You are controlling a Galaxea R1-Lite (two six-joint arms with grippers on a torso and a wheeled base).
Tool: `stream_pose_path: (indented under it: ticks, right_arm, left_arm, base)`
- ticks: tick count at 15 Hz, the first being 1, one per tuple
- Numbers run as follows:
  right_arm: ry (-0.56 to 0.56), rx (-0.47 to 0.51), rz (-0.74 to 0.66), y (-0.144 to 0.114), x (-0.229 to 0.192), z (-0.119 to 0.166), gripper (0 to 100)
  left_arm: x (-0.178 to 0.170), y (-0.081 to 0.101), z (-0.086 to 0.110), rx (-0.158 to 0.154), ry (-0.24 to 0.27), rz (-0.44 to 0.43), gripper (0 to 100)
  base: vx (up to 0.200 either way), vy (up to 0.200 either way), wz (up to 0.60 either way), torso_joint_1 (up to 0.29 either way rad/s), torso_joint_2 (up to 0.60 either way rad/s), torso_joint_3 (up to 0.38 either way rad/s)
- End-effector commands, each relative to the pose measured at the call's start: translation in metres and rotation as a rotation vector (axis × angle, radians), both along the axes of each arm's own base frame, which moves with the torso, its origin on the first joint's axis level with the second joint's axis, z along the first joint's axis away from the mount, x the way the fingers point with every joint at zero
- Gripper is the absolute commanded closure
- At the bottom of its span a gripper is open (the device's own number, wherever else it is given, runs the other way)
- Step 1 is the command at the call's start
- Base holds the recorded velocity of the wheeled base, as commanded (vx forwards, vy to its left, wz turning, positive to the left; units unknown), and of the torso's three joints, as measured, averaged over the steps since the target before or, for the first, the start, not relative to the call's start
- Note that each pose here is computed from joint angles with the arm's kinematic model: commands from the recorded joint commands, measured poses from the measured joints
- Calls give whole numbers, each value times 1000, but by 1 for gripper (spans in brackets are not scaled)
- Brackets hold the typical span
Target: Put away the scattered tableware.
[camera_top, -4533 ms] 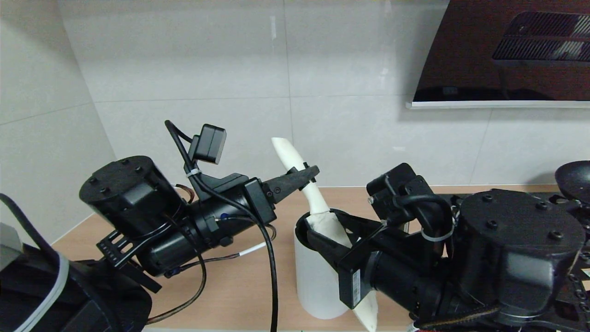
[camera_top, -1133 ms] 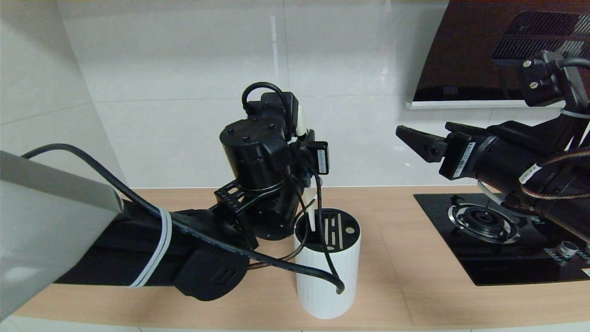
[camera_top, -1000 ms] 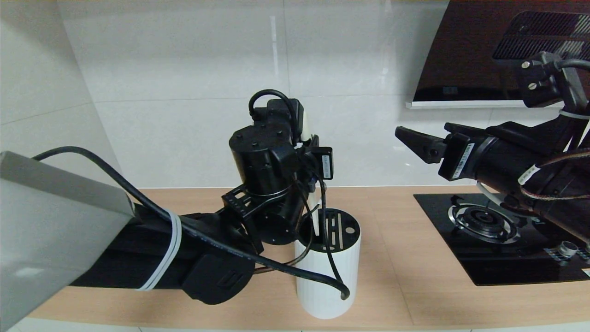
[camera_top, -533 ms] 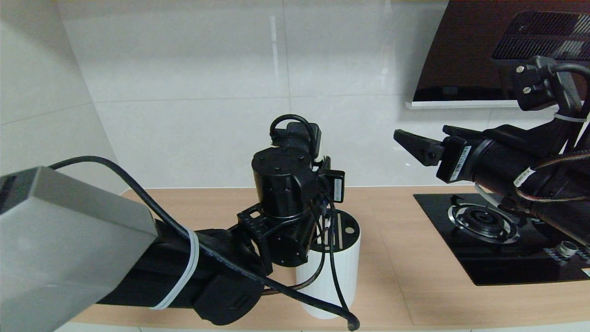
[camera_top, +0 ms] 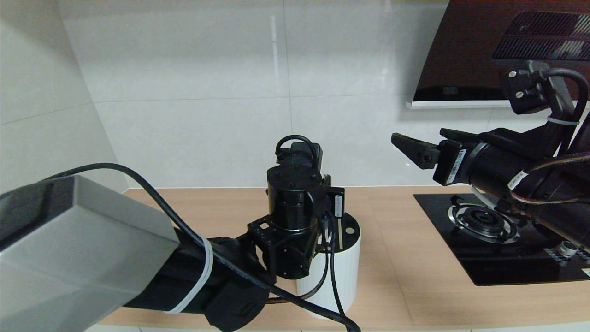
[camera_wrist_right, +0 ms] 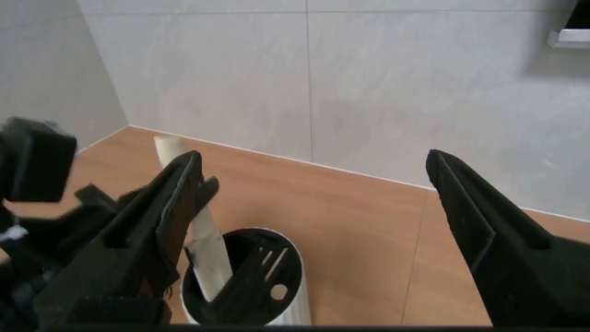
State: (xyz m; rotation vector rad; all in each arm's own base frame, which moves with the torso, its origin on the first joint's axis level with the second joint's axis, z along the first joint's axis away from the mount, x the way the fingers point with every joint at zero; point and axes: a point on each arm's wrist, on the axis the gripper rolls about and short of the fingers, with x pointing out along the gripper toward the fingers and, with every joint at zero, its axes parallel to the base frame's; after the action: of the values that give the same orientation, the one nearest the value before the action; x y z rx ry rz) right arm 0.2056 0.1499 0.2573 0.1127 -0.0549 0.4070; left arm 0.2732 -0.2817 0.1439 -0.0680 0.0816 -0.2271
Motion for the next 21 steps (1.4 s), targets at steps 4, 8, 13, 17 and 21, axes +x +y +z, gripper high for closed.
stream_pose_path:
  ticks: [4, 8, 13, 17, 21]
  right_arm:
    - [1, -1, 1, 0, 0, 0, 0]
    - [1, -1, 2, 1, 0, 0, 0]
    - [3, -2, 2, 1, 0, -1, 0]
    - [6, -5, 2, 1, 0, -2, 0]
    - [6, -5, 5, 1, 0, -2, 0]
  left_arm:
    - [6, -3, -29, 33, 73, 8, 100]
    - [7, -3, -31, 19, 89, 8, 100]
    - [6, -2, -31, 19, 89, 8, 0]
    - [6, -2, -31, 17, 89, 8, 0]
    - [-1, 6, 10, -105, -22, 4, 0]
  base:
    - [0, 0, 0, 0, 0, 0]
    - [0, 0, 0, 0, 0, 0]
    - [0, 0, 0, 0, 0, 0]
    - [0, 0, 0, 0, 0, 0]
    - [0, 0, 0, 0, 0, 0]
